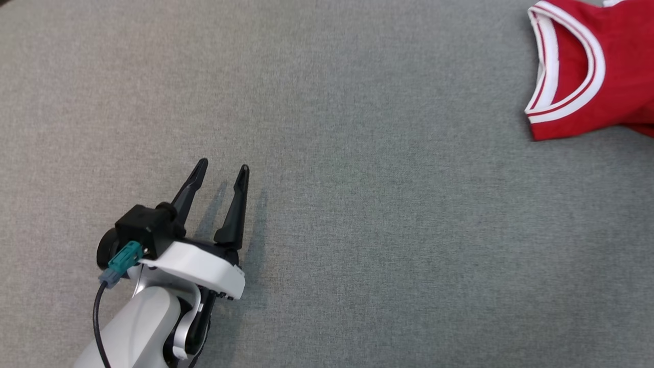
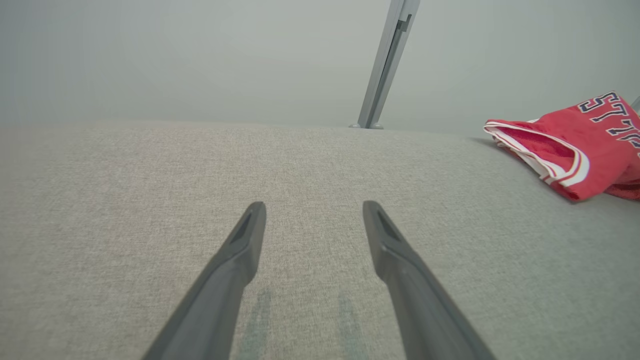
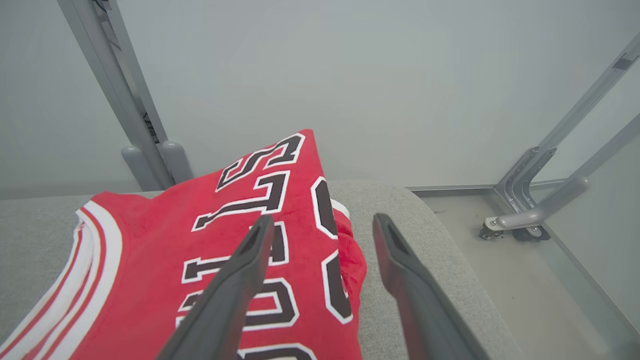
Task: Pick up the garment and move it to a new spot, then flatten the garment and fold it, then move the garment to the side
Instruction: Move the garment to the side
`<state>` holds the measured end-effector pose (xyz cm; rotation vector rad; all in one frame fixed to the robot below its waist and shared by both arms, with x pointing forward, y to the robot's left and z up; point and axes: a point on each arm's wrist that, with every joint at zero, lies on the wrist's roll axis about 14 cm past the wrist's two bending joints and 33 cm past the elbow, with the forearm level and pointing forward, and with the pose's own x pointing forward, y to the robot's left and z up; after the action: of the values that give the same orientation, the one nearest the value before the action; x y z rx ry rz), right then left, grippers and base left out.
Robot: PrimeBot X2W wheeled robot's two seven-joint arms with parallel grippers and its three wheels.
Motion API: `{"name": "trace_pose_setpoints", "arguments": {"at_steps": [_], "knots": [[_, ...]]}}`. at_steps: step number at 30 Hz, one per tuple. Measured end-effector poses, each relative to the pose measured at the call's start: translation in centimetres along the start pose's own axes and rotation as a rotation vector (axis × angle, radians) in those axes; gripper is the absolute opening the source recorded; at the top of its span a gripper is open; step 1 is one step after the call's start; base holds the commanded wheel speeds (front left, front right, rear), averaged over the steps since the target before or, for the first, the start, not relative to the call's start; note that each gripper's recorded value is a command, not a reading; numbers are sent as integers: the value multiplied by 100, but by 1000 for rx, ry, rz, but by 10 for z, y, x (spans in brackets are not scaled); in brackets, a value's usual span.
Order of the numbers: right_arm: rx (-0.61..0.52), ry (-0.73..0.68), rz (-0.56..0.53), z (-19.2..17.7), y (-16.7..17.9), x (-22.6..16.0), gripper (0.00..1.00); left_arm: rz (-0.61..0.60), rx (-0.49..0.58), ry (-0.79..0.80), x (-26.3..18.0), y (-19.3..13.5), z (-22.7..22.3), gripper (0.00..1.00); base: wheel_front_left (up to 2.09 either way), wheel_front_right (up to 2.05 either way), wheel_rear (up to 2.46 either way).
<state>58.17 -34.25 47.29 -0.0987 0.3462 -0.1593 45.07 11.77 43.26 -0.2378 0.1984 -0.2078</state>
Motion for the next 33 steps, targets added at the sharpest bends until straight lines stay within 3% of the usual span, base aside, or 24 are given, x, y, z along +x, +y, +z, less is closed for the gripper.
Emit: {"name": "trace_pose_setpoints", "arguments": {"at_steps": [10,18,24,33], "knots": [[41,-262,126,65,49,-45,100,34,2,-105,-27,5,39,100,0,0,0],[73,-402,181,95,54,-89,100,56,11,-199,-49,5,69,100,0,0,0],[116,-465,212,95,55,-121,100,90,19,-258,-69,13,87,100,0,0,0],[169,-483,255,62,74,-158,100,136,16,-300,-90,21,96,100,0,0,0]]}}
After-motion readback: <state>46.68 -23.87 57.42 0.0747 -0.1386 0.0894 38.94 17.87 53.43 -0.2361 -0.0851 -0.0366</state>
